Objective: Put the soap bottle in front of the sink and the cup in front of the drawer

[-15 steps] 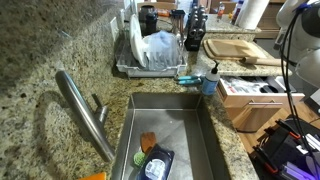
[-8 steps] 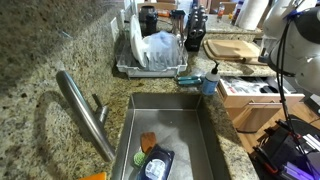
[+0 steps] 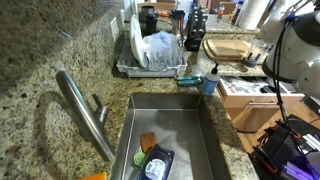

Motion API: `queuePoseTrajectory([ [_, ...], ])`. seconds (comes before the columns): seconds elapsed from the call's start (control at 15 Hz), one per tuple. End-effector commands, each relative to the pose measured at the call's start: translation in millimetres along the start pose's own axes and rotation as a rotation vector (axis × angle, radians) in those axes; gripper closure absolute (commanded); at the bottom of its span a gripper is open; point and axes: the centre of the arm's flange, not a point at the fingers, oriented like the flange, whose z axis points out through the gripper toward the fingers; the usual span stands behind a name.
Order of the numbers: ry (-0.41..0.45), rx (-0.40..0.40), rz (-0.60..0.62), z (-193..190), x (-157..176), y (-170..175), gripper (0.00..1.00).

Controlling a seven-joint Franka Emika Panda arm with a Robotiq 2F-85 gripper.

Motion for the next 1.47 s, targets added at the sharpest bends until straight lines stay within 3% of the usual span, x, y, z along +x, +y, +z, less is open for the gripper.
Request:
queuePoseTrajectory([
  [0.0,-0.172,-0.047,0.001,8.5,-11.8,27.8,0.99],
  [0.07,-0.218,-0.028,-0.003,9.5,-13.9,28.8,0.99],
  [0.27,-0.243,0.105,-0.023,8.7,-21.1,39.3,0.99],
  [0.53,-0.156,0.199,-0.025,9.1,-25.8,42.0,0.99],
  [0.8,-0.136,0.193,-0.004,10.5,-31.3,30.6,0.99],
  [1.13,-0.09,0.084,0.03,12.9,-32.8,17.6,0.99],
  [1.2,-0.082,0.06,0.042,14.9,-32.5,15.0,0.72],
  [1.27,-0.078,0.043,0.059,15.4,-32.5,12.2,0.71],
  [1.4,-0.087,0.024,0.065,12.3,-31.0,4.8,0.58],
])
